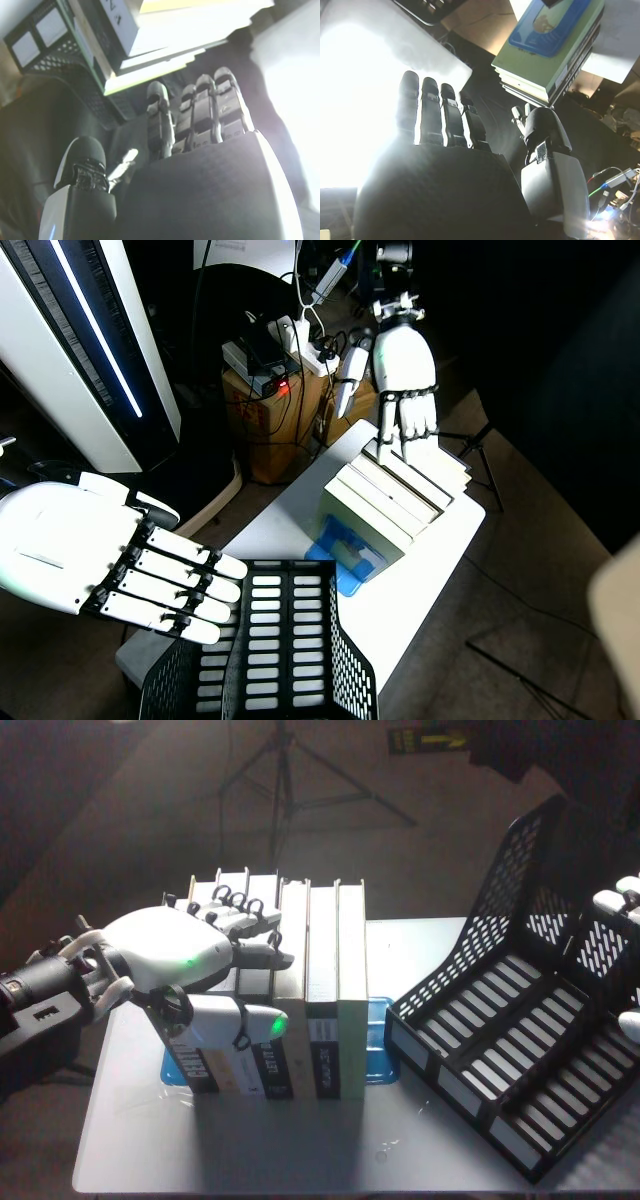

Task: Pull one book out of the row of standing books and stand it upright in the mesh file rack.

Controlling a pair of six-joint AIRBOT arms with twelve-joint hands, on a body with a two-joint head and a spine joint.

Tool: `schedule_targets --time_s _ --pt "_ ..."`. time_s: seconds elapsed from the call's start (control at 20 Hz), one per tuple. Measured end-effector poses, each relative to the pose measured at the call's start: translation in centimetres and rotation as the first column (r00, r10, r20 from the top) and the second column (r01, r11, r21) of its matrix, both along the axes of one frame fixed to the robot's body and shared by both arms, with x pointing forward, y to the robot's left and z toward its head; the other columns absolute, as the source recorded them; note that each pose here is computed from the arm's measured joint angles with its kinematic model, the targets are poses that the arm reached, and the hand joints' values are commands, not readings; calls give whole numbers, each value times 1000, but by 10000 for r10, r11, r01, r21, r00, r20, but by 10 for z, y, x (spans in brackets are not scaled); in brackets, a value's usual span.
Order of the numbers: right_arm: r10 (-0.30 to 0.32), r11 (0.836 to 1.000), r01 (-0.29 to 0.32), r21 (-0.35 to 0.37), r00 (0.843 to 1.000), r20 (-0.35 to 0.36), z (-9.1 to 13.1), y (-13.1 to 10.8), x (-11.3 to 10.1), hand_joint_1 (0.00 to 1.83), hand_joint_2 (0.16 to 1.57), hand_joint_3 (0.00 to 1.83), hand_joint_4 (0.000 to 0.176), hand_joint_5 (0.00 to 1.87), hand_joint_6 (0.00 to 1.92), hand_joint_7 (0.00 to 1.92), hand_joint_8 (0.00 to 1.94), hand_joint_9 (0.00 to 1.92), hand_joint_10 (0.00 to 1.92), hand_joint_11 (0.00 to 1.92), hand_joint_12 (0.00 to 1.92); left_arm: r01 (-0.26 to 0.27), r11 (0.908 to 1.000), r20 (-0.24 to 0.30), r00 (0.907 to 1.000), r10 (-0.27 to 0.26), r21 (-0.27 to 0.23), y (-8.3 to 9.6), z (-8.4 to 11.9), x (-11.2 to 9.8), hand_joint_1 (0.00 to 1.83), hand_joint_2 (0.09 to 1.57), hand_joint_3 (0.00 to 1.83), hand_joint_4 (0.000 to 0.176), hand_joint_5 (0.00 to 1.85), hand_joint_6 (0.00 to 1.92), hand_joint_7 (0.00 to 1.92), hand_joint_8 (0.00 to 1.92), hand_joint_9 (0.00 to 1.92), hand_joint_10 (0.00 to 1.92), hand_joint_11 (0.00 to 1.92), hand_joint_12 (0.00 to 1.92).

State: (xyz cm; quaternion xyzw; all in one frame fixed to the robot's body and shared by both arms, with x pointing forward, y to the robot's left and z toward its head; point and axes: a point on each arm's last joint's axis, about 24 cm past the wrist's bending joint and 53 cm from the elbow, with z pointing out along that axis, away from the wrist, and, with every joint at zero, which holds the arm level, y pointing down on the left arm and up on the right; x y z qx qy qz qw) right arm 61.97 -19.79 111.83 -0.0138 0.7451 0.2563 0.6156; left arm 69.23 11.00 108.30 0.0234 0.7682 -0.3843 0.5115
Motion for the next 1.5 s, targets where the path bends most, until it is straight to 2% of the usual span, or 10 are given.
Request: schedule_targets --time_s 0.45,0.7,0.8,0.85,0.9,0.95,1.15,1.25,1.3,1.5 --pt "-44 10000 44 -18 9999 -121 -4 -1 -1 89 1281 0 0 0 0 0 0 0 0 0 0 227 9964 101 9997 -236 822 -8 -9 0 10 1248 0 67 514 41 0 0 0 0 0 0" --pt "-62 10000 62 10 9999 -152 -5 -1 -1 78 1261 0 0 0 0 0 0 0 0 0 0 787 9856 361 9957 -849 1494 -17 -11 -18 16 1222 0 73 534 22 0 0 0 0 0 0" --pt "-74 10000 74 -21 9999 -155 -6 -2 -2 82 1265 0 0 0 0 0 0 0 0 0 0 961 9815 331 9941 -1029 1654 -16 -14 -27 16 1222 0 97 543 21 19 7 0 0 0 0" --pt "-120 9999 120 -10 9997 -233 -8 -3 -1 79 1270 0 0 0 0 0 0 0 0 0 0 1089 9787 362 9925 -1169 1740 -16 -14 -32 45 1220 0 84 553 20 26 8 0 0 0 0" --pt "-123 9999 123 -3 9996 -257 -8 -3 -2 93 1265 0 0 0 0 0 0 0 0 0 0 1164 9767 353 9916 -1247 1803 -16 -15 -35 63 1215 0 53 575 23 4 1 0 0 0 0" --pt "-112 9999 111 -10 9996 -259 -8 -3 -2 91 1273 1 0 0 0 0 0 0 0 0 0 1266 9748 346 9902 -1351 1837 -17 -17 -40 68 1214 0 45 579 23 0 0 0 0 0 0" --pt "-144 9999 145 7 9995 -274 -9 -3 -1 71 1275 1 0 0 0 0 0 0 0 0 0 1497 9721 163 9878 -1551 1808 -15 -25 -57 21 1202 0 65 609 18 0 0 0 0 0 0" --pt "-143 9999 143 2 9995 -276 -9 -3 -1 85 1277 1 0 0 0 0 0 0 0 0 0 1587 9719 127 9865 -1633 1738 -16 -27 -64 0 1203 0 33 608 14 15 5 0 0 0 0" --pt "-161 9999 161 -25 9994 -292 -10 -5 -2 89 1283 4 0 0 0 0 0 0 0 0 0 1665 9710 44 9855 -1697 1719 -14 -30 -71 0 1196 0 34 610 14 34 13 0 0 0 0" --pt "-177 9998 177 -22 9993 -331 -11 -5 -2 92 1291 4 0 0 0 0 0 0 0 0 0 2055 9643 -216 9786 -2048 1670 -17 -39 -93 0 1190 0 57 501 0 0 0 0 0 0 0"
